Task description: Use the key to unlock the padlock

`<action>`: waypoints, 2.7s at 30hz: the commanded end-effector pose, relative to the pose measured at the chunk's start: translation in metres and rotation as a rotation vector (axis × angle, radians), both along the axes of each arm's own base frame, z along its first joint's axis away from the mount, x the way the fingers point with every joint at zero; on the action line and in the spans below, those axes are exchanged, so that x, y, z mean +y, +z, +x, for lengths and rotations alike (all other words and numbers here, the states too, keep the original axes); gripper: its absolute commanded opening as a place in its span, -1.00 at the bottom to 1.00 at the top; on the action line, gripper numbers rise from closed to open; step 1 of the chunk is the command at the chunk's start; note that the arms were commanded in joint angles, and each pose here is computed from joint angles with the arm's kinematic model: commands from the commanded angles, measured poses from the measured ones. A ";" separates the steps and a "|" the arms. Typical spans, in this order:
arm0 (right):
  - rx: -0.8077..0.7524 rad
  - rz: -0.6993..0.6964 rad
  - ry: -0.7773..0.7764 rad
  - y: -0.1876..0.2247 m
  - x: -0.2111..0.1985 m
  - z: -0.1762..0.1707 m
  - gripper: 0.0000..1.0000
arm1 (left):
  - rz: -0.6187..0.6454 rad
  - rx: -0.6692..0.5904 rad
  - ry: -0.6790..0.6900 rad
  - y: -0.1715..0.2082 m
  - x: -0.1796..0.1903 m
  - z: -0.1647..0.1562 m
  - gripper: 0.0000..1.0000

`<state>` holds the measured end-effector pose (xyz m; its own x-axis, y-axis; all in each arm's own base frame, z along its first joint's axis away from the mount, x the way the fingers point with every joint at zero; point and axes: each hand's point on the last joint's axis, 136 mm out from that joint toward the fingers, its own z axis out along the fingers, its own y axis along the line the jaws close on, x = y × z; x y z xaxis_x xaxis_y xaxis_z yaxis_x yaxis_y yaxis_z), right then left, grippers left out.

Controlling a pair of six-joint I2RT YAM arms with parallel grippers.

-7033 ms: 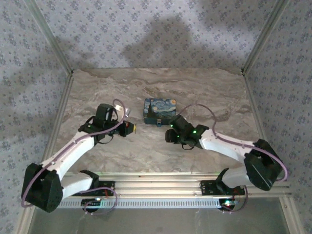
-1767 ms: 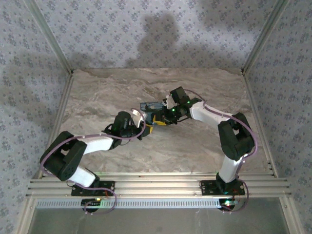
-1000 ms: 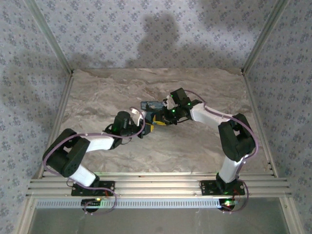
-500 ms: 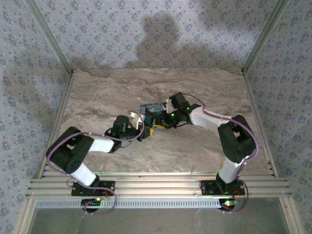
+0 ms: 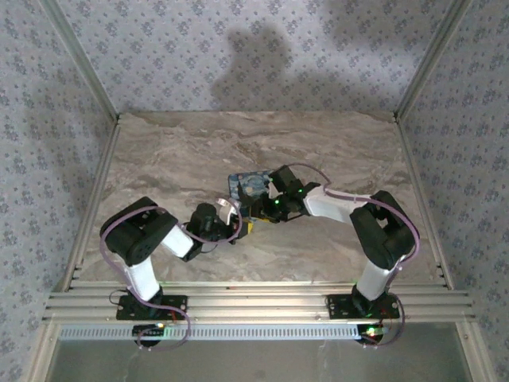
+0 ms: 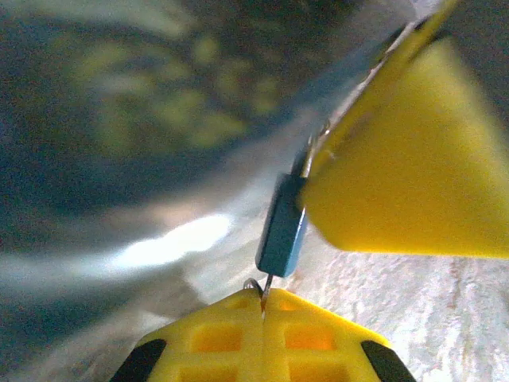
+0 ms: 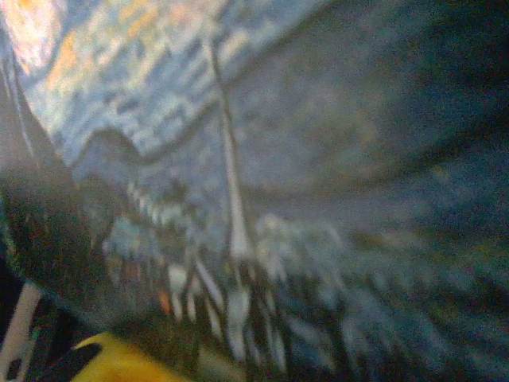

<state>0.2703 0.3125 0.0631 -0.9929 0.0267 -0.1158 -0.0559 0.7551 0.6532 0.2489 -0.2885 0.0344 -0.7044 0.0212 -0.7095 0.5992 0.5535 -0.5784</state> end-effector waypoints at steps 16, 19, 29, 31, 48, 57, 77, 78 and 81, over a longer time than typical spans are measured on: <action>-0.171 -0.021 -0.241 0.037 -0.036 0.005 0.09 | 0.089 -0.031 0.055 -0.002 0.013 -0.005 -1.00; -0.177 -0.001 -0.271 0.032 -0.033 0.005 0.09 | 0.091 -0.036 0.044 0.003 0.010 -0.007 -1.00; -0.269 0.058 -0.312 0.030 -0.020 0.006 0.03 | 0.069 -0.004 0.003 0.016 0.006 -0.017 -1.00; -0.282 0.072 -0.318 0.030 -0.015 0.005 0.03 | 0.062 0.006 -0.010 0.020 0.004 -0.018 -1.00; -0.124 0.113 -0.419 -0.011 -0.001 -0.015 0.14 | 0.054 0.051 0.013 0.026 0.007 -0.020 -1.00; -0.111 0.146 -0.418 -0.014 0.011 -0.013 0.14 | 0.035 0.055 0.013 0.029 0.005 -0.020 -1.00; -0.080 0.145 -0.389 -0.013 0.024 -0.011 -0.47 | 0.074 0.023 -0.004 0.029 0.007 -0.021 -1.00; -0.080 0.148 -0.388 -0.012 0.025 -0.010 -0.55 | 0.075 0.021 -0.002 0.029 0.008 -0.021 -1.00; -0.080 0.153 -0.389 -0.010 0.027 -0.009 -0.76 | 0.079 0.016 0.009 0.031 0.010 -0.021 -1.00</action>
